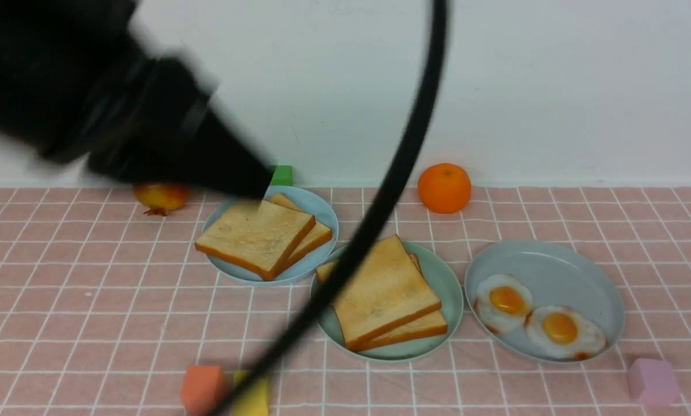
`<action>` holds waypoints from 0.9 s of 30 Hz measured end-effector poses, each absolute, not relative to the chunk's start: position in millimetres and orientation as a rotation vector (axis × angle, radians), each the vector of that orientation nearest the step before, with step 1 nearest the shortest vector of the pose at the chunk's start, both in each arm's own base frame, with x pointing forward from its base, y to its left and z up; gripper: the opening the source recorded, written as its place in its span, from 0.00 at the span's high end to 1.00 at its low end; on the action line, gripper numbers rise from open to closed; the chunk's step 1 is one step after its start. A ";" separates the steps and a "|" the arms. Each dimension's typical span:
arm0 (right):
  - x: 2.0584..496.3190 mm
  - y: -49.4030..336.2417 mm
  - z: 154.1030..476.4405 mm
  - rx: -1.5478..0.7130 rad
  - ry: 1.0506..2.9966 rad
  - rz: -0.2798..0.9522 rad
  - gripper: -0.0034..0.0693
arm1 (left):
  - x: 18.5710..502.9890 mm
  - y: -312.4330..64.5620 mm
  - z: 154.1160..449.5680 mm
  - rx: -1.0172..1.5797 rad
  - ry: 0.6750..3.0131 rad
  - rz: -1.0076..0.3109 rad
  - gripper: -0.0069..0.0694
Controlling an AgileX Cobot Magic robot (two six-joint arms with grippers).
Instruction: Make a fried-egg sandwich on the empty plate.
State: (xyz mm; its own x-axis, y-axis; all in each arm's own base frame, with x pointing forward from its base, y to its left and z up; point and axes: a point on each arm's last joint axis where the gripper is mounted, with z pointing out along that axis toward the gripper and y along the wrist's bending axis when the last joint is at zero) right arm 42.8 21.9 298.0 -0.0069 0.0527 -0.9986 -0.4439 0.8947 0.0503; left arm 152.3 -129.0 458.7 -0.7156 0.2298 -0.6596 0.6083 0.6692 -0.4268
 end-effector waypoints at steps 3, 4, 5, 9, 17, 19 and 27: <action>32.1 16.8 283.9 -0.309 1.485 0.409 0.95 | 115.7 -118.9 442.8 0.639 2.348 -0.923 0.89; 30.4 16.0 278.5 -0.308 1.479 0.410 0.95 | 96.5 -112.1 435.7 0.644 2.350 -0.958 0.89; 30.5 16.1 275.8 -0.308 1.483 0.409 0.95 | 86.3 -107.9 429.4 0.639 2.356 -0.980 0.89; 32.3 16.9 268.0 -0.312 1.502 0.407 0.95 | 63.6 -94.7 409.9 0.558 2.339 -1.038 0.89; 36.3 18.9 253.4 -0.323 1.553 0.400 0.94 | 51.3 -91.5 383.7 0.344 2.341 -1.227 0.89; 36.6 19.1 251.6 -0.325 1.563 0.399 0.94 | 49.8 -92.4 383.0 0.338 2.351 -1.258 0.89; 37.0 19.3 249.3 -0.328 1.576 0.397 0.94 | 53.1 -88.5 379.5 0.440 2.319 -1.117 0.89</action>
